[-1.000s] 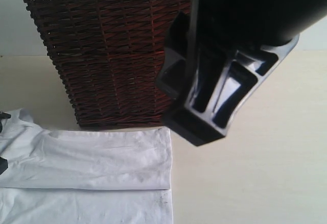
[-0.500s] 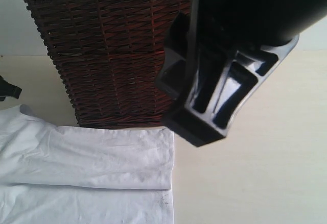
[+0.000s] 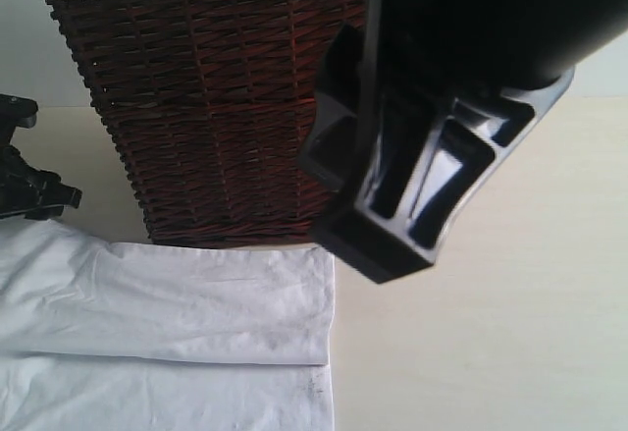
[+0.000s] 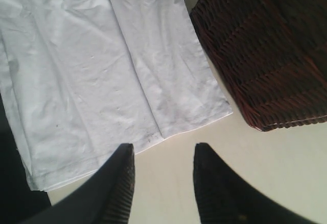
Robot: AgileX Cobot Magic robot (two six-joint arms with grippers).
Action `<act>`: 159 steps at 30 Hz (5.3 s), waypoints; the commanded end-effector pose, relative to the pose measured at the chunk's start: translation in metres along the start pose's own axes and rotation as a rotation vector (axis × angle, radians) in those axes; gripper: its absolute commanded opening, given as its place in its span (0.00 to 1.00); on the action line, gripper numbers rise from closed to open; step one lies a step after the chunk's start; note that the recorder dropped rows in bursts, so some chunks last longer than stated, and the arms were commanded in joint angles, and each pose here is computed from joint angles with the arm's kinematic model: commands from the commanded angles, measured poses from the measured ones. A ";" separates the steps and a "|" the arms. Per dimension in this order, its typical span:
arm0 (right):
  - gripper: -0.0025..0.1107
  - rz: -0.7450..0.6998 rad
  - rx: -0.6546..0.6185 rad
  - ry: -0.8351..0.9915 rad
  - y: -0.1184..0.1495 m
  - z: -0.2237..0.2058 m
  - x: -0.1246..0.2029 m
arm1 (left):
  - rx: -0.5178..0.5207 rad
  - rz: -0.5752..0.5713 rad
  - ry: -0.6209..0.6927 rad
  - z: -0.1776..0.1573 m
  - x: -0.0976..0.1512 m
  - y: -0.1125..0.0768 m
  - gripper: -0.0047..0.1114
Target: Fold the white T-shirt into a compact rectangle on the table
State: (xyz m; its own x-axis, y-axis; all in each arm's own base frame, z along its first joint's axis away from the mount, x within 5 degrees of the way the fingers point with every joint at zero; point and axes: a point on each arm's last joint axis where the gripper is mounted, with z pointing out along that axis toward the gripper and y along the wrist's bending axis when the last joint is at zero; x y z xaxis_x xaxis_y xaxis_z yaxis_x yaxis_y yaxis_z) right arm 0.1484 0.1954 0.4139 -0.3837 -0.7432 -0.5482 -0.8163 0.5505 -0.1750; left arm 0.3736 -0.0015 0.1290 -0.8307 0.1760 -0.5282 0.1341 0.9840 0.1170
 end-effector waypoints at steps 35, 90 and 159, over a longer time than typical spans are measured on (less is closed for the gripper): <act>0.35 0.005 -0.017 -0.004 0.001 0.001 0.001 | -0.033 -0.022 -0.099 -0.014 -0.038 0.016 0.55; 0.35 -0.015 -0.020 0.024 0.003 0.007 0.005 | -0.109 0.290 0.057 -0.035 -0.007 0.037 0.05; 0.35 -0.023 -0.024 0.024 0.003 0.007 0.005 | -0.059 -0.297 -0.071 0.045 -0.017 0.050 0.18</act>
State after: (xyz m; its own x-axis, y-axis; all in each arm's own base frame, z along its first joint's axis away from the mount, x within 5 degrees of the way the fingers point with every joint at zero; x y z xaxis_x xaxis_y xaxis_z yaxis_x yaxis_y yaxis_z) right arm 0.1470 0.1966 0.4052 -0.3737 -0.7675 -0.5208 -0.8363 0.5216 -0.1686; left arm 0.4148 0.0537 0.1083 -0.8037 -0.1250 -0.5818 -0.1586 0.9873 0.0070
